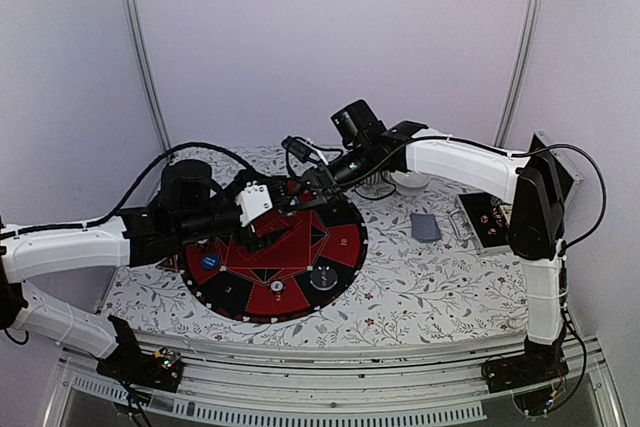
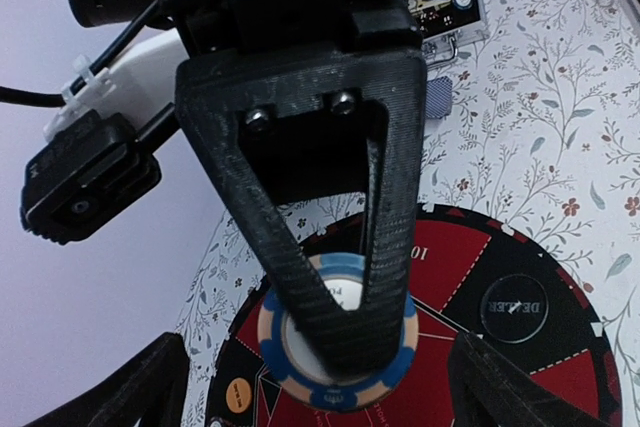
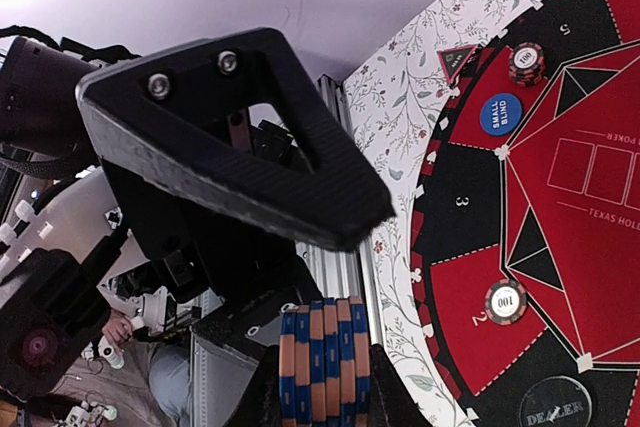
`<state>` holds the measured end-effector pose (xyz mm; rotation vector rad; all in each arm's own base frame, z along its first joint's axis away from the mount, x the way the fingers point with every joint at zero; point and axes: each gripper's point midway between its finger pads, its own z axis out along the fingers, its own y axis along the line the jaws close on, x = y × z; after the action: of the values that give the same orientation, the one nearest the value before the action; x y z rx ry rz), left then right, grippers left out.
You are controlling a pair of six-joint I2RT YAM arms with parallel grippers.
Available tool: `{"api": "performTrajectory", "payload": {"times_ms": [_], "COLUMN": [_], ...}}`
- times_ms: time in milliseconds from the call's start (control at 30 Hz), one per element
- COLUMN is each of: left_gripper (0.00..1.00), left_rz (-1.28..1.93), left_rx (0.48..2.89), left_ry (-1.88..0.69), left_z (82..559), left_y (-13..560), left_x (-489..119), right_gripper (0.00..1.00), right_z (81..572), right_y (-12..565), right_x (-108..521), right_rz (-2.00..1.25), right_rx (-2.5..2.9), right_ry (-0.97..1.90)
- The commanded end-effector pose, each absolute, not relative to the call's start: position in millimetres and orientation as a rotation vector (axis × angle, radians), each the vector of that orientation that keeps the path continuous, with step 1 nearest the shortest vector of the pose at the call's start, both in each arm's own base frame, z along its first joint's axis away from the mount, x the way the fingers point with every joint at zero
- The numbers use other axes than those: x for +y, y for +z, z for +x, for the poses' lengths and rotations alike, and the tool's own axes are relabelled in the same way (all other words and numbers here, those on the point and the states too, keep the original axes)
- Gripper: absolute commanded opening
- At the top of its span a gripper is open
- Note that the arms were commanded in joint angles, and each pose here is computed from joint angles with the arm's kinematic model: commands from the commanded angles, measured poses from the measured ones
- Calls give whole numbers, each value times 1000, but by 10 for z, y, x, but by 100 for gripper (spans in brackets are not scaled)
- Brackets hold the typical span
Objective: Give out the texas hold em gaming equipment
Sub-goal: Pass from the right arm to the left
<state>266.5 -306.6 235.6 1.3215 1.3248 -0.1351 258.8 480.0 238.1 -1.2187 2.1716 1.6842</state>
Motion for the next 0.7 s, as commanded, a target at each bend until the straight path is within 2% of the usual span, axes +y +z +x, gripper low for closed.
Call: {"api": "performTrajectory", "payload": {"times_ms": [0, 167, 333, 467, 600, 667], "left_gripper": [91, 78, 76, 64, 57, 49], "left_rz": [1325, 1307, 1312, 1316, 1317, 1320], "left_rx": [1327, 1330, 1333, 1326, 1312, 1300], "left_ry": [-153, -146, -153, -162, -178, -185], "left_z": [2661, 2706, 2717, 2707, 2680, 2658], "left_y": [2394, 2416, 2397, 2407, 2442, 2460], "left_x": [-3147, -3169, -3196, -3210, -3220, -3223], "right_gripper": [2, 2, 2, 2, 2, 2], "right_z": [2528, 2502, 2498, 2502, 2507, 2511], "right_y": [2521, 2493, 2508, 2514, 2498, 2484], "right_x": [4918, 4944, 4950, 4954, 4965, 4968], "right_rz": [-1261, -1269, -1269, -1269, -1265, -1263], "right_rx": [2083, 2086, 2080, 2077, 2083, 2087], "right_ry": [1775, 1785, 1792, 1791, 1793, 1794]}}
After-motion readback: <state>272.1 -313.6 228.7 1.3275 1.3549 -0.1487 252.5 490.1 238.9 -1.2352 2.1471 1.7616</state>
